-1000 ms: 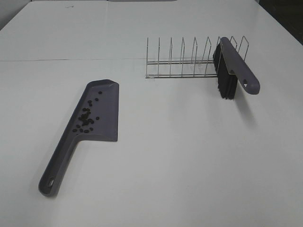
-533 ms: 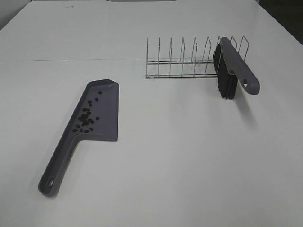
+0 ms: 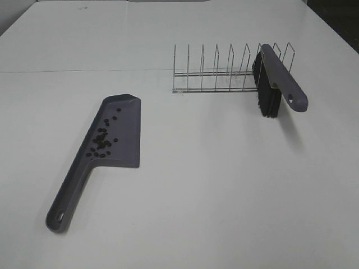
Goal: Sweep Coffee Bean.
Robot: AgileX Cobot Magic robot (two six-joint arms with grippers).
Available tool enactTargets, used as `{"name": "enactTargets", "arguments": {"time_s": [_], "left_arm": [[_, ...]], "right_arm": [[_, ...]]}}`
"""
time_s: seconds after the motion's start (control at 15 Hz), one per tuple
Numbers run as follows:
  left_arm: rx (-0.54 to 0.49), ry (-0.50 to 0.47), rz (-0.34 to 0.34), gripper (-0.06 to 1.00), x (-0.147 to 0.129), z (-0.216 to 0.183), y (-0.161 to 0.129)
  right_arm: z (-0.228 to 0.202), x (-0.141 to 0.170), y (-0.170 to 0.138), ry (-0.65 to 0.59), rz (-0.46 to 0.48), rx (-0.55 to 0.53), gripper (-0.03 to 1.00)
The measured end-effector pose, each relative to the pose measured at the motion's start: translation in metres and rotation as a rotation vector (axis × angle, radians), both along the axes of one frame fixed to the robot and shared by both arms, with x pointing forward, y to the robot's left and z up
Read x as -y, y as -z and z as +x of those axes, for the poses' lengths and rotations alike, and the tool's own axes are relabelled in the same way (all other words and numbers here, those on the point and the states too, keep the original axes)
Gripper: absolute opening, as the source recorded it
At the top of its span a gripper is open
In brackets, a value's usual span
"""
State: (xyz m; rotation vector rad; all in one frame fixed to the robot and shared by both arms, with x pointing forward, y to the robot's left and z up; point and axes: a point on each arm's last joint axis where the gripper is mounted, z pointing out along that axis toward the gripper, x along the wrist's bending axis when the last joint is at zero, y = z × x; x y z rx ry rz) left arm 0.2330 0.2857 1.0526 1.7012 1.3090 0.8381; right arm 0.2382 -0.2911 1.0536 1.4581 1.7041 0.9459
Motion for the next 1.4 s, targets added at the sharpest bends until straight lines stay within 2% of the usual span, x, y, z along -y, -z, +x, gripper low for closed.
{"name": "enactTargets", "arguments": {"time_s": [0.27, 0.47, 1.4], "left_arm": [[0.008, -0.008, 0.001, 0.67, -0.0001, -0.0011, 0.0001], [0.009, -0.01, 0.005, 0.67, -0.0005, -0.0012, 0.0001], [0.009, -0.013, 0.009, 0.67, -0.0009, -0.0012, 0.0002]], "right_arm": [[-0.0001, 0.0, -0.0002, 0.001, 0.0, 0.003, 0.75], [-0.0064, 0.0001, -0.0006, 0.002, 0.001, 0.054, 0.75], [-0.0066, 0.0001, -0.0006, 0.002, 0.001, 0.055, 0.75]]}}
